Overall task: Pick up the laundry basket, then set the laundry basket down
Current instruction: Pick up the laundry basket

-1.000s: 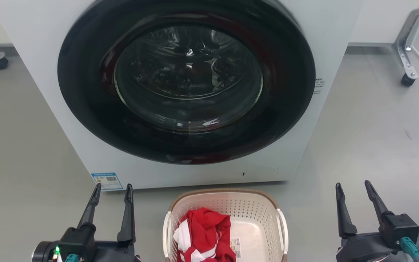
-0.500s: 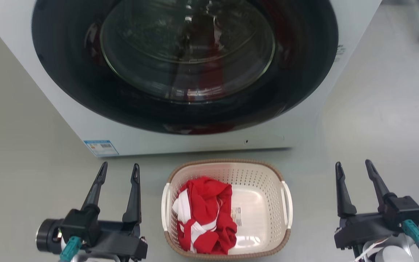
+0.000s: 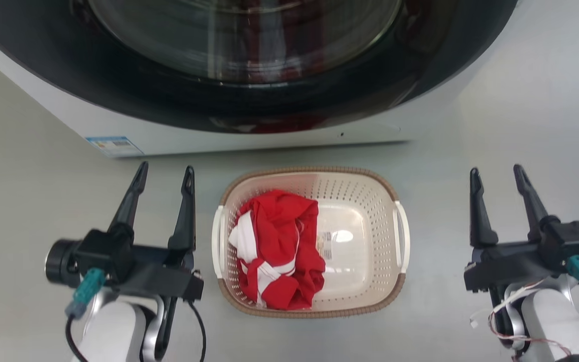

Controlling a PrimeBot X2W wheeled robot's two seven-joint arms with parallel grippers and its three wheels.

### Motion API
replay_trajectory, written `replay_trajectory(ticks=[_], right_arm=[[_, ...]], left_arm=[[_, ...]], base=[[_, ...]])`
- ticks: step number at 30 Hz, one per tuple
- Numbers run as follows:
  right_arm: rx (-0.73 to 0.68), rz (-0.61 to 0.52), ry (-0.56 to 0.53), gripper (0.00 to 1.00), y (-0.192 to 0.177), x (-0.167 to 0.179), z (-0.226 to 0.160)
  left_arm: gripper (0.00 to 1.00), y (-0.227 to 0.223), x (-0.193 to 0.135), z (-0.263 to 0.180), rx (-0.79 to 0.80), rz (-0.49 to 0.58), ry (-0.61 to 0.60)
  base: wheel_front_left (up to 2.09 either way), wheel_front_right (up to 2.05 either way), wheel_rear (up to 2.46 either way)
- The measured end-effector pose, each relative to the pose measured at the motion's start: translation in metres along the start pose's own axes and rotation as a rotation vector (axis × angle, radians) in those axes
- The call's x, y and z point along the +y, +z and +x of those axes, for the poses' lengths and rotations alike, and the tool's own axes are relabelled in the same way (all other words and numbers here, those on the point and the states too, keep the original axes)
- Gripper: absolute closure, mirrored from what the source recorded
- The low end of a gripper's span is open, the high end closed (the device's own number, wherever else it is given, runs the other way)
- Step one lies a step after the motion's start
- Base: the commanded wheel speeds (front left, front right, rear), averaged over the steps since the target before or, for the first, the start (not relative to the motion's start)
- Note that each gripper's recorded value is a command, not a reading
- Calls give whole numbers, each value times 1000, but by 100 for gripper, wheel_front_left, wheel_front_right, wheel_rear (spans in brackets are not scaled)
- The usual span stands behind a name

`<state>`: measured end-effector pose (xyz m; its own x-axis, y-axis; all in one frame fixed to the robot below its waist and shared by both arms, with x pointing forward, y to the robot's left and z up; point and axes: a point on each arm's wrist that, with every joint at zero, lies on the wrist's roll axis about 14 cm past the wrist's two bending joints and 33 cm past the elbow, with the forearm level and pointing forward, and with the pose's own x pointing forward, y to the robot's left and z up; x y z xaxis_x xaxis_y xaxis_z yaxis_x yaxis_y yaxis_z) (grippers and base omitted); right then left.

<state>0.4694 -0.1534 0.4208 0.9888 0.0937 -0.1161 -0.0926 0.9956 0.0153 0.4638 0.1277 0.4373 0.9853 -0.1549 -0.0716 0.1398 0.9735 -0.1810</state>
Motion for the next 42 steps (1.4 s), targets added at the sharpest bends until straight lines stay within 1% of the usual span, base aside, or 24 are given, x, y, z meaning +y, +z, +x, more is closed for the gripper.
replay_trajectory(ticks=[5, 9, 16, 24, 28, 33, 38, 42], right_arm=[[22, 3, 6, 0, -15, -1, 20], [42, 11, 23, 0, -29, 2, 38], [132, 38, 58, 0, -71, 16, 57], [290, 51, 72, 0, -130, 20, 48], [339, 57, 85, 0, -148, 26, 46], [421, 53, 91, 0, -176, 25, 36], [505, 54, 91, 0, -202, 25, 22], [568, 62, 107, 0, -223, 31, 14]], left_arm=[[0, -20, -5, 26, 43, -47, -35], [0, -45, -2, 43, 108, -57, -45], [0, -101, 6, 58, 264, -80, -46], [0, -166, 7, 50, 454, -131, -32], [0, -190, 12, 44, 531, -142, -18], [0, -219, 17, 33, 624, -193, 12], [0, -243, 18, 24, 707, -205, 19], [0, -267, 20, 9, 792, -206, 22]], base=[[0, 0, 0], [0, 0, 0], [0, 0, 0], [0, 0, 0], [0, 0, 0], [0, 0, 0], [0, 0, 0], [0, 0, 0]])
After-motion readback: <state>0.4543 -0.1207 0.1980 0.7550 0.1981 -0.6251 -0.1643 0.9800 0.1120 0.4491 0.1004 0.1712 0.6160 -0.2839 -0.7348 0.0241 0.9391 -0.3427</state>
